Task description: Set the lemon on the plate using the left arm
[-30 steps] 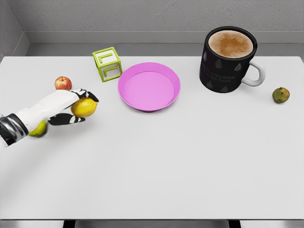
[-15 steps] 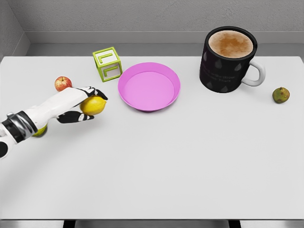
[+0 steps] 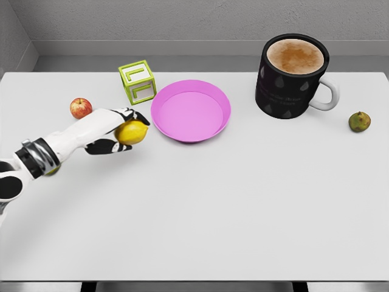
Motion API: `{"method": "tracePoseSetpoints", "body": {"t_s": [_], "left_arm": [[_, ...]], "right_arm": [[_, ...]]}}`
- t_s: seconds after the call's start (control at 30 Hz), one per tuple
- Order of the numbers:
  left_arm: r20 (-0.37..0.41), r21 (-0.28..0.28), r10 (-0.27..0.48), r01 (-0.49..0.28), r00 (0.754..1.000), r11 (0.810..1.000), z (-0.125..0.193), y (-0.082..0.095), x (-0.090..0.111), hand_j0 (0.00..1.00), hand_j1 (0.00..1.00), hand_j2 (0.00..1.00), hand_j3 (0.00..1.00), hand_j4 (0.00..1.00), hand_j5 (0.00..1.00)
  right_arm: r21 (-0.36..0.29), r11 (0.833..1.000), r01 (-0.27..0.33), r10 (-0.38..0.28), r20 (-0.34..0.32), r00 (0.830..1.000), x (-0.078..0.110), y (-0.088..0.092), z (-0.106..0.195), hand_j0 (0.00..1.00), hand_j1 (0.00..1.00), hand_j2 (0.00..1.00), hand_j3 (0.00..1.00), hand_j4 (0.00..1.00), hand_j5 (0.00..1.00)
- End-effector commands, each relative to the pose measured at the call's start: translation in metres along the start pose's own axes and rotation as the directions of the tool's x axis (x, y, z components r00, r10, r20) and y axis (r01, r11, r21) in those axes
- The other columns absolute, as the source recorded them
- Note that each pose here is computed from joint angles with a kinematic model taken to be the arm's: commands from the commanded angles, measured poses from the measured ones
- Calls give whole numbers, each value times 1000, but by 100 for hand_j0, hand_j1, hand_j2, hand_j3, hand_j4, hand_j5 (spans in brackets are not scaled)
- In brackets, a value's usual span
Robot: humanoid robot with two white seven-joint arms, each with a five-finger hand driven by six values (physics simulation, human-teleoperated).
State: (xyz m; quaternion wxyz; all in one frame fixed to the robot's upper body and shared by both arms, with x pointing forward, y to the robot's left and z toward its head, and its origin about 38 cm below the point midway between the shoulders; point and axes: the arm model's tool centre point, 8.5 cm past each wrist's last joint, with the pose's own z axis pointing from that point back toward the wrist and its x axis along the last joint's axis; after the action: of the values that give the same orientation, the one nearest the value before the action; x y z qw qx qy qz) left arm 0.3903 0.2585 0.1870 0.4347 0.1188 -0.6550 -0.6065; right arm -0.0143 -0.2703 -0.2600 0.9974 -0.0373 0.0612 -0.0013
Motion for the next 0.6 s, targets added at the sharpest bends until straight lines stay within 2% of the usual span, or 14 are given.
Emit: {"method": "tracePoseSetpoints", "body": {"t_s": [0.0, 0.27, 0.4, 0.57], "left_arm": [[5, 3, 9, -9, 1000, 1000, -2, -2, 1, 53, 53, 53, 53, 53, 53], [10, 16, 10, -10, 1000, 1000, -7, 3, 2, 53, 53, 53, 53, 53, 53], [25, 2, 17, -17, 1000, 1000, -12, 1, 4, 53, 53, 53, 53, 53, 53], [36, 15, 32, -32, 999, 999, -20, 0, 7, 53, 53, 53, 53, 53, 53]], "right_arm": [[0, 1000, -1, 1, 0, 1000, 0, 0, 0, 100, 100, 100, 100, 100, 100], [0, 1000, 0, 0, 0, 1000, 0, 0, 0, 100, 100, 100, 100, 100, 100], [0, 1000, -1, 1, 0, 1000, 0, 0, 0, 100, 100, 100, 100, 100, 100], [0, 1000, 0, 0, 0, 1000, 0, 0, 0, 100, 100, 100, 100, 100, 100]]}}
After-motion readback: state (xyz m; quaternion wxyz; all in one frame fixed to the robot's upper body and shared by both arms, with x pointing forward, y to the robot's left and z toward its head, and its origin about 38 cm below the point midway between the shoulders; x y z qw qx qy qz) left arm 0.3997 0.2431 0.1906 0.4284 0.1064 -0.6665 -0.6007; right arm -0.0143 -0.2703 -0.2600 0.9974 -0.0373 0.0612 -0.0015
